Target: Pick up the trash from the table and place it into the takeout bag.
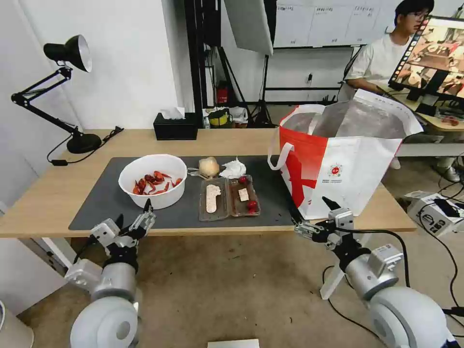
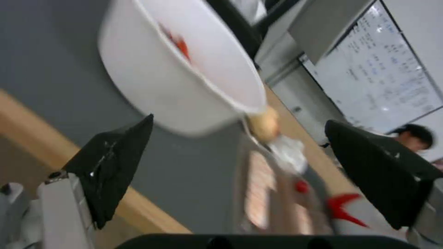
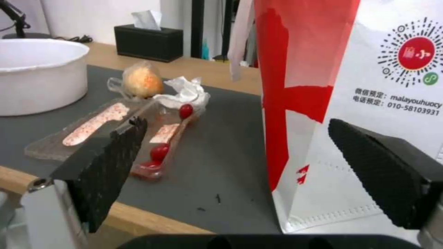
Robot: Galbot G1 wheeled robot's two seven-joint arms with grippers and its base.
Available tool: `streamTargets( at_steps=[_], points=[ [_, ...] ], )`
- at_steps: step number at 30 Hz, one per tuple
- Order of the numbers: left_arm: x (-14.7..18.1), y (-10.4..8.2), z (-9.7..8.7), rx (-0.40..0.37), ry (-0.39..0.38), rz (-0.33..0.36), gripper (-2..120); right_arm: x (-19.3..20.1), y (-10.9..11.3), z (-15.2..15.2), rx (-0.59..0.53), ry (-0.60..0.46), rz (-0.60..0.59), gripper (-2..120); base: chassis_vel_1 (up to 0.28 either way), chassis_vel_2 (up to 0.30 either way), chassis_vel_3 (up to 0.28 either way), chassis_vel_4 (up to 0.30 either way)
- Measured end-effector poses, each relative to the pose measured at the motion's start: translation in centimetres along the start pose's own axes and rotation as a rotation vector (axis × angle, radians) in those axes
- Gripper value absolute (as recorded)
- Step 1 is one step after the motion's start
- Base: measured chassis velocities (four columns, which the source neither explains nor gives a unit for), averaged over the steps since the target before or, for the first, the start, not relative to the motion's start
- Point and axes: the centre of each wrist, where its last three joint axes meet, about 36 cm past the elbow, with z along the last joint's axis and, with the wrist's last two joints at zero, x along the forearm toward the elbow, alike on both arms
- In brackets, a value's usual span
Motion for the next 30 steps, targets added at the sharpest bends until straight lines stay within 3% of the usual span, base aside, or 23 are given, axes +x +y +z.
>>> streamTargets(
  at_steps=[1, 2, 3, 11, 21, 30],
  points=[
    [0.0, -0.2, 0.0, 0.022, 0.016, 0.003, 100, 0.0, 0.0, 0.0, 0.001, 0.0, 0.0, 100, 0.0, 0.0, 0.0, 0.0],
    [0.0, -1.0, 0.0, 0.098, 0.091, 0.018, 100, 0.0, 0.0, 0.0, 0.002, 0.001, 0.0, 100, 0.0, 0.0, 0.0, 0.0],
    [-0.1, -1.4, 0.2, 0.124, 0.13, 0.021, 100, 0.0, -0.1, 0.1, 0.002, 0.002, 0.0, 100, 0.0, 0.0, 0.0, 0.0],
    [-0.6, -2.3, 2.7, 0.156, 0.262, 0.02, 100, 0.1, -0.1, 0.3, 0.001, 0.01, 0.003, 100, 0.0, 0.0, 0.0, 0.0],
    [-2.4, -3.2, 4.1, 0.152, 0.307, 0.053, 100, 0.0, -0.3, 0.5, 0.008, 0.015, 0.004, 100, 0.0, 0.0, 0.0, 0.0],
    [-4.5, -3.4, 4.8, 0.143, 0.335, 0.031, 100, 0.0, -0.4, 0.7, 0.008, 0.02, 0.012, 100, 0.0, 0.0, 0.0, 0.0]
  ],
)
